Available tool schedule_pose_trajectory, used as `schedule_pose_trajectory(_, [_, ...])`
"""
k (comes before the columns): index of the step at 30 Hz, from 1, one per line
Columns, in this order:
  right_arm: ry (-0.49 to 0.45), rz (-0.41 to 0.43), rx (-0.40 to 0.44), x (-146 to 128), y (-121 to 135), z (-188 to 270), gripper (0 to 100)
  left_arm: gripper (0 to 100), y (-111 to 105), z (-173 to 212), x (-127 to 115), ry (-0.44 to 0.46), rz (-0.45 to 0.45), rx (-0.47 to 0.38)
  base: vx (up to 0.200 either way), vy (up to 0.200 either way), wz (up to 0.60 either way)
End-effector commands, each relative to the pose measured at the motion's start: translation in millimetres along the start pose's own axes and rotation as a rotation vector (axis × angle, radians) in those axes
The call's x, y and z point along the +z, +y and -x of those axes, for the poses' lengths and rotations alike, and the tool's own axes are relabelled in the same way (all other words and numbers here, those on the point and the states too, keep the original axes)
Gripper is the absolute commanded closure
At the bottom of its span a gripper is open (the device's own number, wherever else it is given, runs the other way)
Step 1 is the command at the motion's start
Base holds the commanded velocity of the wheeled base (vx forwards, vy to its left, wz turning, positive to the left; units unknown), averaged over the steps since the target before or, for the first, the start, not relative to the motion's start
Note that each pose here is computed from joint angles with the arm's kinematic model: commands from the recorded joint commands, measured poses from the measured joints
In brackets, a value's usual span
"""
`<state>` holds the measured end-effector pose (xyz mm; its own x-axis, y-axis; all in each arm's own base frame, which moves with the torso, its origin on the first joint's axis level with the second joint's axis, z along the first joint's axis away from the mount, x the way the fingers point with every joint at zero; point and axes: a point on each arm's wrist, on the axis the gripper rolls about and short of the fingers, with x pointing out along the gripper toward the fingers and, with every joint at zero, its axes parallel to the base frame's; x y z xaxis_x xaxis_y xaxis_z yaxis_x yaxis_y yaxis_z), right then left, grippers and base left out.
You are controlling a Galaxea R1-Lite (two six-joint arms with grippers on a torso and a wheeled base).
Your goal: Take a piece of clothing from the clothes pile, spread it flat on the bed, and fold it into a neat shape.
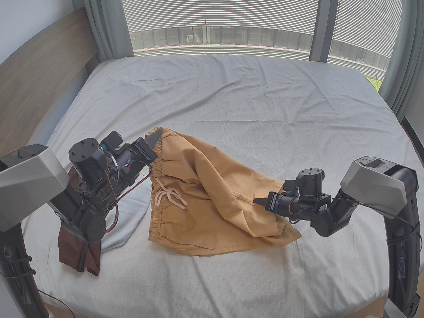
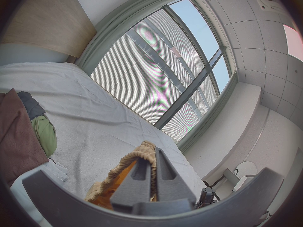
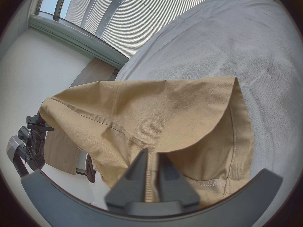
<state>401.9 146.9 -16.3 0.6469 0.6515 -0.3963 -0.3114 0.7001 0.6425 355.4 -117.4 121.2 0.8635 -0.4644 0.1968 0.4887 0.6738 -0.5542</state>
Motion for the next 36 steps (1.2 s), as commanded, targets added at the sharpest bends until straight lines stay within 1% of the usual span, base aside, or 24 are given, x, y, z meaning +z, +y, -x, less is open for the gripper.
schedule_pose_trajectory(1, [0.0,-0.001,0.0,0,-1,0,100,100,0,0,0,0.0,0.0,-0.001,0.0,0.0,0.0])
schedule_pose_trajectory(4, [-0.001,0.0,-0.001,-1,-1,1,100,100,0,-1,1,-0.003,0.004,-0.003,0.0,0.0,0.0])
schedule_pose_trajectory(6, [-0.02,0.01,0.01,3,1,3,100,100,-1,-1,2,-0.006,0.003,-0.008,0.0,0.0,0.0])
schedule_pose_trajectory(10, [-0.091,0.036,0.046,19,16,22,100,100,-3,-4,5,-0.02,0.004,-0.02,0.0,0.0,0.0])
schedule_pose_trajectory(15, [-0.122,0.052,0.069,29,34,46,100,100,-4,-7,11,-0.041,0.001,-0.03,0.0,0.0,0.0])
schedule_pose_trajectory(16, [-0.144,0.065,0.085,32,40,54,100,100,-7,-7,14,-0.051,0.004,-0.038,0.0,0.0,0.0])
schedule_pose_trajectory(18, [-0.155,0.071,0.092,33,42,57,100,100,-9,-7,17,-0.059,0.006,-0.044,0.0,0.0,0.0])
schedule_pose_trajectory(19, [-0.185,0.085,0.11,37,49,66,100,100,-14,-4,23,-0.073,0.004,-0.055,0.0,0.0,0.0])
schedule_pose_trajectory(20, [-0.191,0.089,0.116,37,52,69,100,100,-16,-3,26,-0.078,0.002,-0.061,0.0,0.0,0.0])
schedule_pose_trajectory(24, [-0.215,0.093,0.115,43,54,80,100,100,-21,3,34,-0.091,-0.005,-0.068,0.0,0.0,0.0])
schedule_pose_trajectory(29, [-0.254,0.103,0.13,48,46,92,100,100,-15,9,36,-0.073,-0.007,-0.056,0.0,0.0,0.0])
schedule_pose_trajectory(32, [-0.28,0.108,0.126,53,42,96,100,100,-13,10,35,-0.061,-0.008,-0.062,0.0,0.0,0.0])
schedule_pose_trajectory(36, [-0.295,0.107,0.12,58,38,100,100,100,-7,11,29,-0.041,-0.004,-0.039,0.0,0.0,0.0])
